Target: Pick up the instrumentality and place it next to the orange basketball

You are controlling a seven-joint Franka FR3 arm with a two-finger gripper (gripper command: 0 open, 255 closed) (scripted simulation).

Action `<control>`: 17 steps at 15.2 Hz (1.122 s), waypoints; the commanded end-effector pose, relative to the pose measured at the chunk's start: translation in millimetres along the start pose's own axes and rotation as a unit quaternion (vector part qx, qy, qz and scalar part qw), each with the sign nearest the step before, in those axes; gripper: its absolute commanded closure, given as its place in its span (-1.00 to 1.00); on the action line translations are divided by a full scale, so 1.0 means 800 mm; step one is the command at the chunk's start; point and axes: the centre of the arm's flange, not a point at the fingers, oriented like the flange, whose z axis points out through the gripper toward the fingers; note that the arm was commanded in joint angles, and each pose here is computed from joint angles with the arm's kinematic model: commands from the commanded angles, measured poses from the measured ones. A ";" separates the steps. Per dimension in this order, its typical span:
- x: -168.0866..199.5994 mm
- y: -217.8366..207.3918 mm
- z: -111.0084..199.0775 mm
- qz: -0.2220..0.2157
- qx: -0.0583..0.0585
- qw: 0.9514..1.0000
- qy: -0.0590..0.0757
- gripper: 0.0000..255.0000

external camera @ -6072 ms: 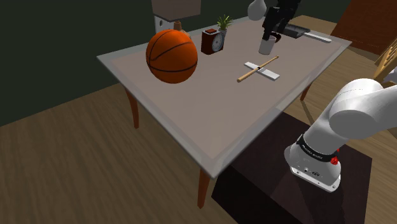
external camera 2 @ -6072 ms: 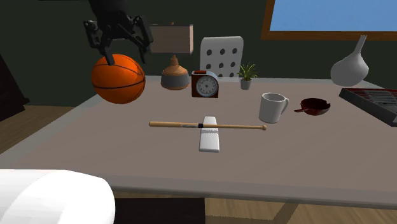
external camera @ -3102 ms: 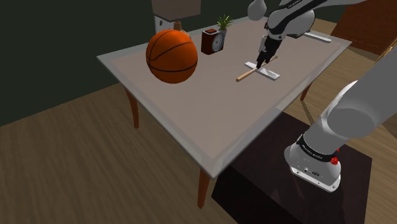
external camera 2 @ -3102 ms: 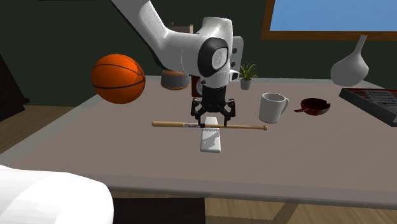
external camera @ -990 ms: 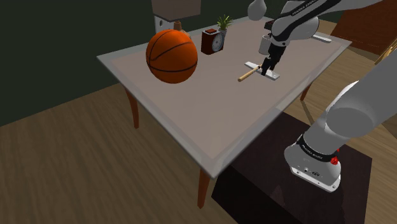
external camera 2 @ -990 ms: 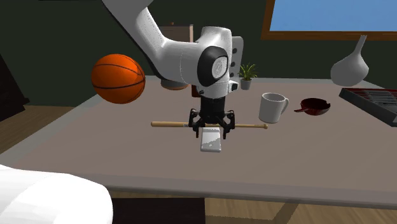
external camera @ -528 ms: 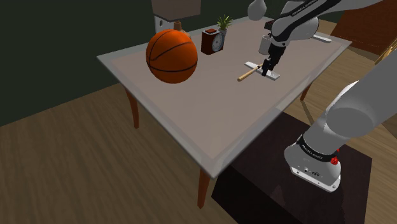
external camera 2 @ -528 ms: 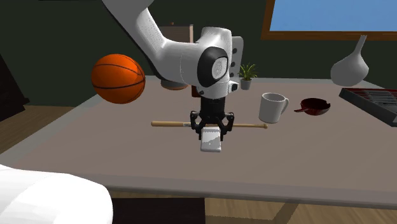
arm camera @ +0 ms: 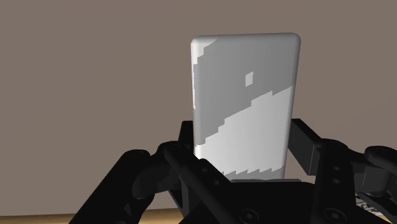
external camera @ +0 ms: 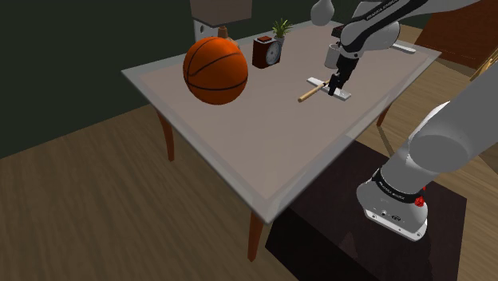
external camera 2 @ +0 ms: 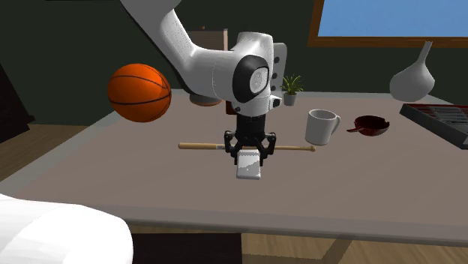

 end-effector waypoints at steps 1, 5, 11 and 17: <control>0.000 0.000 0.000 0.000 0.000 1.000 0.000 1.00; 0.000 0.000 -0.026 0.000 0.000 1.000 0.000 1.00; 0.000 -0.001 -0.066 0.000 0.000 1.000 0.000 1.00; 0.000 -0.001 -0.105 0.000 0.000 1.000 0.000 1.00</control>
